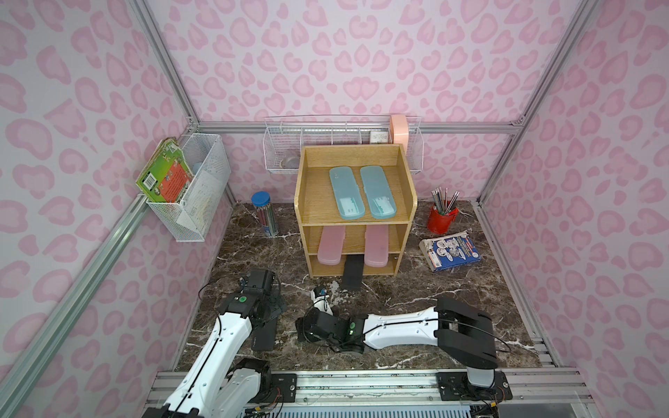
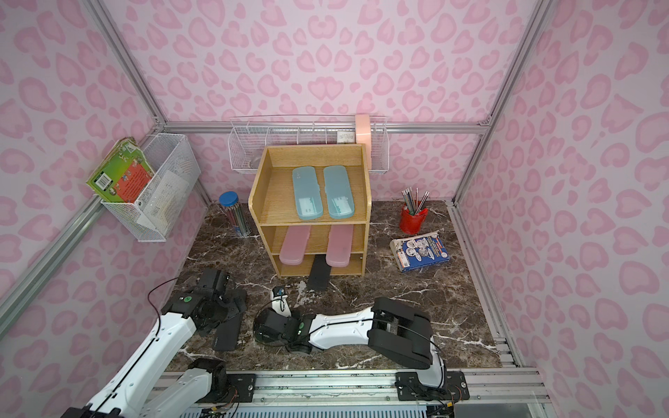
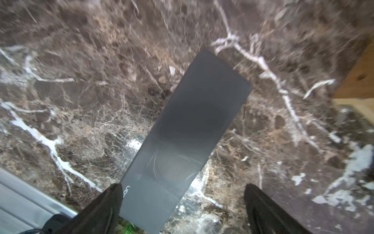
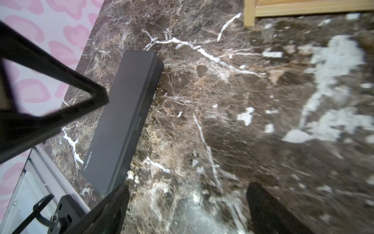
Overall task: Place the pencil cases on the shelf according to color
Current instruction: Adjust the pencil case at the center of the board.
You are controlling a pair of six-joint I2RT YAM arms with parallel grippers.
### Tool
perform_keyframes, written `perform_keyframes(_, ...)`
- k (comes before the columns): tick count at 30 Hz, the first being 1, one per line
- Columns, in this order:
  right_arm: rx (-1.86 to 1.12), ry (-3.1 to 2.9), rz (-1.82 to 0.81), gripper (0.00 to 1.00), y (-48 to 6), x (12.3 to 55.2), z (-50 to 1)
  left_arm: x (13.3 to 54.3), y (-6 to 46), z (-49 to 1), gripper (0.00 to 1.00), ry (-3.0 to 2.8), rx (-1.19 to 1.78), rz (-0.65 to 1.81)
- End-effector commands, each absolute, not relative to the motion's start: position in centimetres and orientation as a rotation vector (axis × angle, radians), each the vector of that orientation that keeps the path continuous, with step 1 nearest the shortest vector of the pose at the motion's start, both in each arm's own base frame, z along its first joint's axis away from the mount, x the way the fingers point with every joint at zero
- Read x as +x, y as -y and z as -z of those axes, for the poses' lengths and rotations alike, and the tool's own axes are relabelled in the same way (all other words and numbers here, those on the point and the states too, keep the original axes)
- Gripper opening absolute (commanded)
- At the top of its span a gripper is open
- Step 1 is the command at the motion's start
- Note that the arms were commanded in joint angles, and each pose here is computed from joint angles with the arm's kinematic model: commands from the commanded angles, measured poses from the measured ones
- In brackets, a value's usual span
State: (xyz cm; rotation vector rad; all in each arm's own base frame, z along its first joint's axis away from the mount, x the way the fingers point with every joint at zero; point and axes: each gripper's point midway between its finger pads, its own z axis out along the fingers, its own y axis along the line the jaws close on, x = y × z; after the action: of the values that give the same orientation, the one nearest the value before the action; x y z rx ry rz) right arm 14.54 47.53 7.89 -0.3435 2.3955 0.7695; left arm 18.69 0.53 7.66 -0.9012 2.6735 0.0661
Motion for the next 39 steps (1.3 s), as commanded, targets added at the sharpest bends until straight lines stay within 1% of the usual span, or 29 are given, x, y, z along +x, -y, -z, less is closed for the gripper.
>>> perform_keyframes(1, -0.314, -2.371, -0.742, 0.94, -44.6, 15.0, -8.4, 18.7, -0.2, -6.0, 0.98, -2.709, -0.944, -0.064)
perform_keyframes(8, -0.321, -2.421, -0.648, 0.94, -38.6, 13.4, -7.1, 18.8, 1.3, -2.1, 0.99, -2.837, -0.929, -0.013)
perform_keyframes(11, -0.284, -2.419, -0.608, 0.94, -36.4, 13.6, -7.1, 18.2, 1.9, -2.1, 0.98, -2.938, -0.921, -0.019)
perform_keyframes(12, -0.277, -2.414, -0.596, 0.94, -35.8, 13.7, -7.2, 18.2, 2.3, -2.3, 0.97, -2.951, -0.91, 0.007)
perform_keyframes(16, -0.248, -2.399, -0.561, 0.94, -34.0, 14.5, -7.4, 18.9, 5.9, -2.9, 0.95, -2.936, -0.894, 0.332)
perform_keyframes(22, -0.255, -2.363, -0.543, 0.94, -33.1, 15.1, -8.4, 19.5, 8.9, -3.2, 0.93, -2.968, -0.789, 0.41)
perform_keyframes(24, -0.257, -2.355, -0.537, 0.94, -32.9, 15.2, -8.6, 19.5, 9.5, -3.5, 0.92, -2.975, -0.743, 0.372)
perform_keyframes(25, -0.262, -2.349, -0.537, 0.94, -33.0, 15.2, -8.8, 19.4, 8.9, -4.0, 0.92, -2.966, -0.728, 0.292)
perform_keyframes(27, -0.283, -2.342, -0.551, 0.94, -33.2, 15.2, -9.1, 19.1, 7.1, -5.3, 0.94, -2.916, -0.713, 0.153)
perform_keyframes(29, -0.293, -2.337, -0.57, 0.94, -33.4, 14.9, -9.3, 19.0, 4.6, -6.7, 0.98, -2.847, -0.674, 0.009)
perform_keyframes(30, -0.293, -2.335, -0.578, 0.94, -33.5, 14.8, -9.4, 19.0, 3.7, -7.1, 0.98, -2.824, -0.649, -0.04)
perform_keyframes(32, -0.295, -2.333, -0.594, 0.94, -33.5, 14.5, -9.5, 19.2, 2.5, -7.3, 0.98, -2.784, -0.648, -0.056)
perform_keyframes(34, -0.292, -2.339, -0.605, 0.94, -33.6, 14.2, -9.5, 20.3, 2.5, -7.0, 0.98, -2.734, -0.646, -0.008)
perform_keyframes(36, -0.296, -2.349, -0.621, 0.94, -33.7, 14.0, -9.5, 21.2, 1.6, -6.5, 0.98, -2.697, -0.651, -0.05)
perform_keyframes(39, -0.306, -2.368, -0.637, 0.94, -34.1, 13.6, -9.5, 21.3, -0.1, -5.6, 0.98, -2.712, -0.741, -0.131)
